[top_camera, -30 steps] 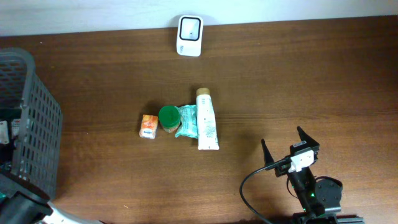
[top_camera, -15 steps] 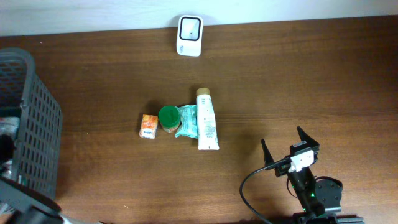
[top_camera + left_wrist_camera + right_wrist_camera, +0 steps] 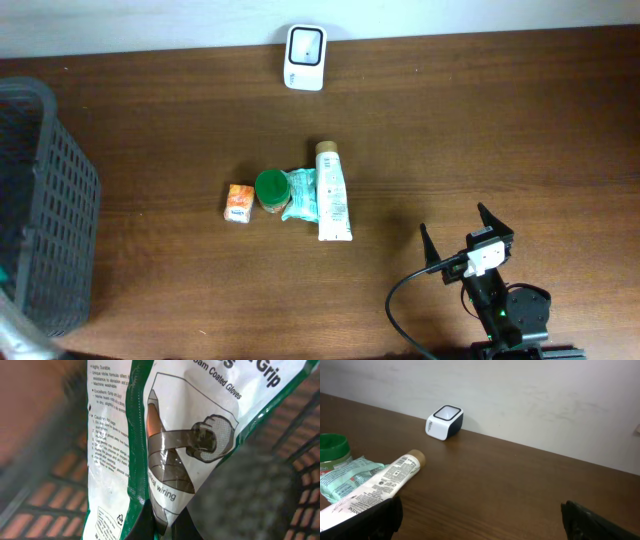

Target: Scan the item barcode

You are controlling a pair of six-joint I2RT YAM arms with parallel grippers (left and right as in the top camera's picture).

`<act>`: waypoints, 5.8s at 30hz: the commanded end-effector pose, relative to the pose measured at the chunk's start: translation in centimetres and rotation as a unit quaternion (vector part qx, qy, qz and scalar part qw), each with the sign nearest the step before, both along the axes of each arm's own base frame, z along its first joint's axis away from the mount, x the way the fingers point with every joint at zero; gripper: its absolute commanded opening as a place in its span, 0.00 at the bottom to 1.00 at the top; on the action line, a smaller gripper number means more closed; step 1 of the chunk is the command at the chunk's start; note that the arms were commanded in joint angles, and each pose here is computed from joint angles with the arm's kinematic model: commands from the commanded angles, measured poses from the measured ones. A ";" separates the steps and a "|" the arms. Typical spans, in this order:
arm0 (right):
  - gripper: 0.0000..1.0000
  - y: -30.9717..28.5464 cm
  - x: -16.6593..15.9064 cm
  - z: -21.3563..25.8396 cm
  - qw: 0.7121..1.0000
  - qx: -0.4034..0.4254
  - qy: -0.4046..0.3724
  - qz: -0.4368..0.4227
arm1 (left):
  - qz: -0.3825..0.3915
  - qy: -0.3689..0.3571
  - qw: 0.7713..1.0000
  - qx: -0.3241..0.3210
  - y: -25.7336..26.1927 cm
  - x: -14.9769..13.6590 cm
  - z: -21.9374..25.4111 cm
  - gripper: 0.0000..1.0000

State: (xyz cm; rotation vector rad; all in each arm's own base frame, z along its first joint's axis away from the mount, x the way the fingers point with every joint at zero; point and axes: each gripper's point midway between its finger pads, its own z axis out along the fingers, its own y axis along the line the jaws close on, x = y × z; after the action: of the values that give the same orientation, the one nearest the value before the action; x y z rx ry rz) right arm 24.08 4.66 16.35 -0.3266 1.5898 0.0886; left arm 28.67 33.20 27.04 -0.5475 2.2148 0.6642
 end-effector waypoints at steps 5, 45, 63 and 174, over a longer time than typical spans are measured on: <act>0.98 0.2 -0.1 -0.1 1.000 0.002 0.001 0.004 | -0.081 -0.180 0.974 0.115 -9.9 1.6 17.5 0.00; 0.98 0.2 -0.1 -0.1 1.000 0.002 0.001 0.004 | -0.303 0.130 0.871 -0.365 -66.2 7.4 -15.6 0.00; 0.98 0.2 -0.1 -0.1 1.000 0.002 0.001 0.004 | -0.390 0.086 0.867 -0.299 -57.5 9.9 -6.5 0.99; 0.72 7.9 12.6 -11.5 0.772 0.134 0.621 0.014 | -0.323 0.099 0.931 -0.137 -30.9 8.8 -1.0 0.99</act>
State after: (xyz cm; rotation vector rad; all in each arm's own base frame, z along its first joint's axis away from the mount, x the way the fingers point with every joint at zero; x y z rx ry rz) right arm 36.26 12.25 6.25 -0.1368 2.7983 0.7029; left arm 37.44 2.04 25.66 0.1325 2.5024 0.0482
